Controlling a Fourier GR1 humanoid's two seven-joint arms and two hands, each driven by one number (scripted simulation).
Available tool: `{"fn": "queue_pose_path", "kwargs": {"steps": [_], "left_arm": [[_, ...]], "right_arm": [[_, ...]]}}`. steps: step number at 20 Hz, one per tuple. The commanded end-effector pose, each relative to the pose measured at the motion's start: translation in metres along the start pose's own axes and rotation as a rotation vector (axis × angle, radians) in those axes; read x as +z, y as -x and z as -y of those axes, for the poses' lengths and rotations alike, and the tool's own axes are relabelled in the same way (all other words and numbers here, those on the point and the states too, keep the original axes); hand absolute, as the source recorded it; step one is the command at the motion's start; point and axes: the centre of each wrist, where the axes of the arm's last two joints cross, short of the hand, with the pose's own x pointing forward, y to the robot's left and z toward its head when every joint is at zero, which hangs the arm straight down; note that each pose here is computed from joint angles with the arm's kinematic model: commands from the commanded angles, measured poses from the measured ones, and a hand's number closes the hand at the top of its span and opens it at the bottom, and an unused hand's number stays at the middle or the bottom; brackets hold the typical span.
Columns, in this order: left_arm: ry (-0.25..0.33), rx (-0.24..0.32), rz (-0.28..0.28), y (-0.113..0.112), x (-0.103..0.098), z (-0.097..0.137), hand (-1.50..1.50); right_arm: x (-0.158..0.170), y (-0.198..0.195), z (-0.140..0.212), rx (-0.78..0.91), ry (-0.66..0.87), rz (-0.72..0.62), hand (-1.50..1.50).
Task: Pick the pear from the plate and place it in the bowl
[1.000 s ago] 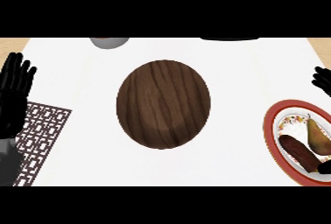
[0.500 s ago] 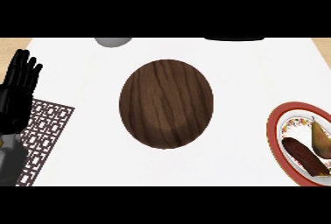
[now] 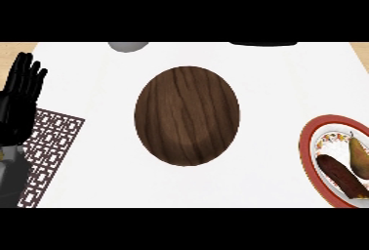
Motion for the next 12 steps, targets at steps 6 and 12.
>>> {"fn": "queue_pose_path", "kwargs": {"steps": [6,12], "left_arm": [[-0.018,-0.002,-0.026,0.000,0.012,-0.005,0.00],[0.005,0.007,-0.011,-0.009,0.005,-0.001,0.00]], "right_arm": [[-0.029,0.015,-0.012,0.040,-0.119,-0.028,-1.50],[-0.066,0.044,-0.047,0.035,-0.132,-0.059,-1.50]]}}
